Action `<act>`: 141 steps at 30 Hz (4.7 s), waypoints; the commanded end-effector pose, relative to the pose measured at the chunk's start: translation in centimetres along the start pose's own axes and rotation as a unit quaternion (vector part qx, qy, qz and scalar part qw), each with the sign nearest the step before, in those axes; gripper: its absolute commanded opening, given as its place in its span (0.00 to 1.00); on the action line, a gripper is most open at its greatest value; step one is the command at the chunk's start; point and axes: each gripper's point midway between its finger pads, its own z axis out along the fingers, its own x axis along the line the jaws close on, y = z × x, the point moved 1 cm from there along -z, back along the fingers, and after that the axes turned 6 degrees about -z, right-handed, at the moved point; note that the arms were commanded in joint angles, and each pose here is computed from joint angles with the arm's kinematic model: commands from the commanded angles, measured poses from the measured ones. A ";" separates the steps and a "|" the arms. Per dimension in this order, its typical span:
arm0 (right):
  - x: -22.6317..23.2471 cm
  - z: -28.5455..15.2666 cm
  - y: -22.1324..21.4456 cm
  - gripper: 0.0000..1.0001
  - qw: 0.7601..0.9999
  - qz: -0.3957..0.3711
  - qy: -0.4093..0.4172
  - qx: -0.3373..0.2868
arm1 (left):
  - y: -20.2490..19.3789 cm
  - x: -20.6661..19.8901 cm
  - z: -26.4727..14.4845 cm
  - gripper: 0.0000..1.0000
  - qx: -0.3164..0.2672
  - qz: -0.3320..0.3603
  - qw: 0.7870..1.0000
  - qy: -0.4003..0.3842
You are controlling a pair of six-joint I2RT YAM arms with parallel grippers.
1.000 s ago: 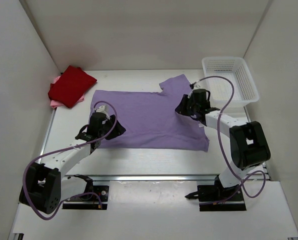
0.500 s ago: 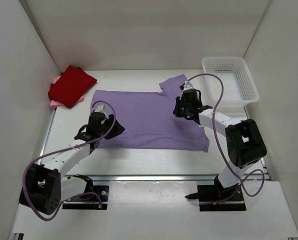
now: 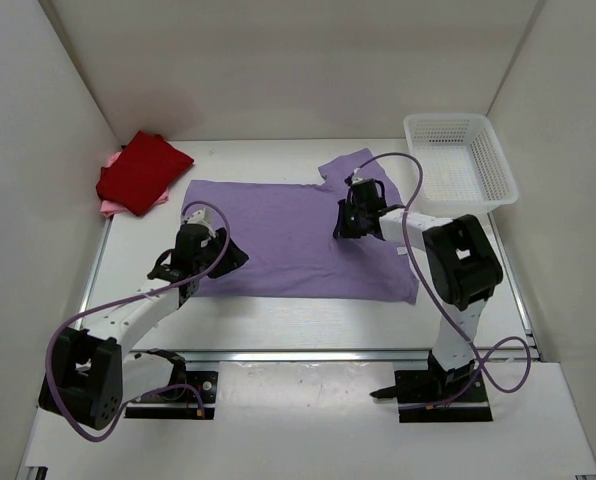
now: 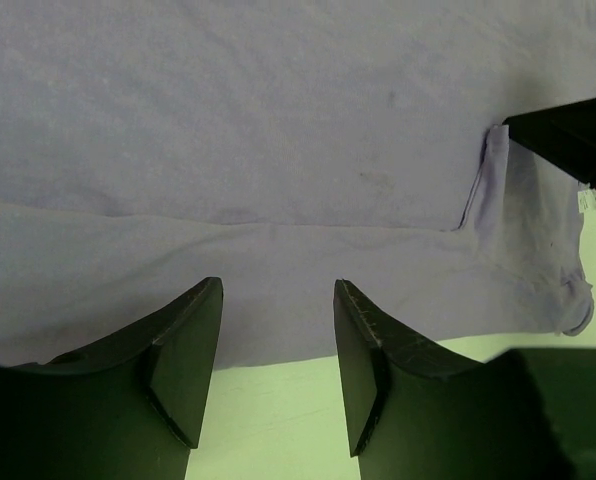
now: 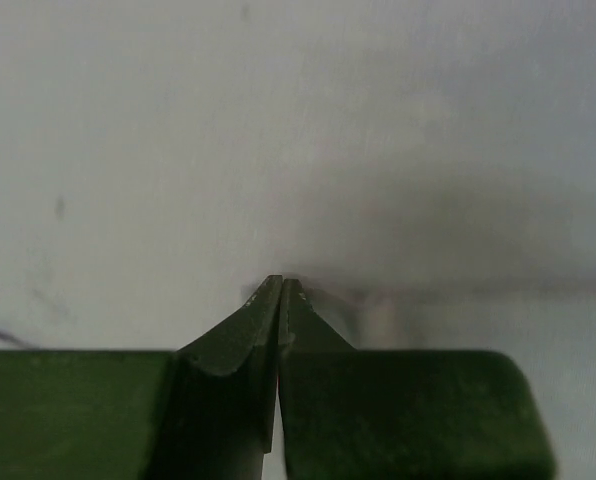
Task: Fold and stack the t-shirts
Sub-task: Fold the flattened tshirt in 1/3 of the way
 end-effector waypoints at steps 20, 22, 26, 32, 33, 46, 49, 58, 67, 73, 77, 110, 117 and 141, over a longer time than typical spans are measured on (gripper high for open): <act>5.2 -9.2 -6.1 0.00 0.996 -0.026 0.070 -0.050 | -5.7 -2.8 2.2 0.41 0.089 0.057 0.994 -0.018; 5.4 -8.6 -7.8 0.00 0.997 -0.037 0.064 -0.034 | -6.1 -1.7 2.3 0.41 0.090 0.062 0.994 0.000; 4.8 -7.9 -9.7 0.00 0.997 -0.038 0.061 -0.015 | -6.9 1.4 2.8 0.41 0.100 0.035 0.994 0.030; 3.0 -7.8 -14.6 0.00 0.998 -0.052 0.025 0.040 | -8.5 4.9 2.0 0.43 0.121 0.019 0.990 0.064; 2.7 -8.0 -15.3 0.00 0.997 -0.053 0.021 0.049 | -8.6 5.4 1.7 0.44 0.126 0.017 0.989 0.069; 5.1 -12.3 -19.2 0.00 0.992 -0.013 0.081 0.092 | -11.7 6.7 -3.1 0.50 0.150 -0.015 0.987 0.053; 6.0 -13.0 -13.5 0.04 0.994 -0.016 0.102 0.029 | -7.3 3.4 -2.8 0.51 0.108 -0.005 0.994 0.025; 7.8 -11.5 1.2 0.00 0.985 -0.041 0.130 -0.102 | 11.0 -0.2 2.5 0.52 -0.051 -0.065 0.996 0.025; 8.7 -7.6 6.6 0.00 0.979 -0.044 0.158 -0.118 | 20.9 6.1 9.5 0.51 -0.076 -0.084 0.984 0.138; 7.3 -5.1 6.7 0.00 0.979 -0.012 0.168 -0.111 | 23.1 9.3 10.2 0.52 -0.074 -0.033 0.972 0.221; 7.7 -5.6 6.4 0.00 0.978 -0.022 0.168 -0.125 | 20.7 9.3 8.5 0.51 -0.042 -0.022 0.976 0.210; 8.9 -7.0 -11.6 0.00 0.977 -0.029 0.212 -0.021 | 7.5 16.8 0.7 0.00 0.013 -0.050 0.947 0.316; 6.8 -6.2 -13.4 0.00 0.982 -0.009 0.191 0.001 | 8.5 17.9 -0.1 0.02 -0.002 -0.071 0.943 0.325; 8.3 -8.2 -10.1 0.00 0.978 -0.019 0.208 -0.029 | 20.0 10.3 7.2 0.30 -0.065 -0.018 0.967 0.248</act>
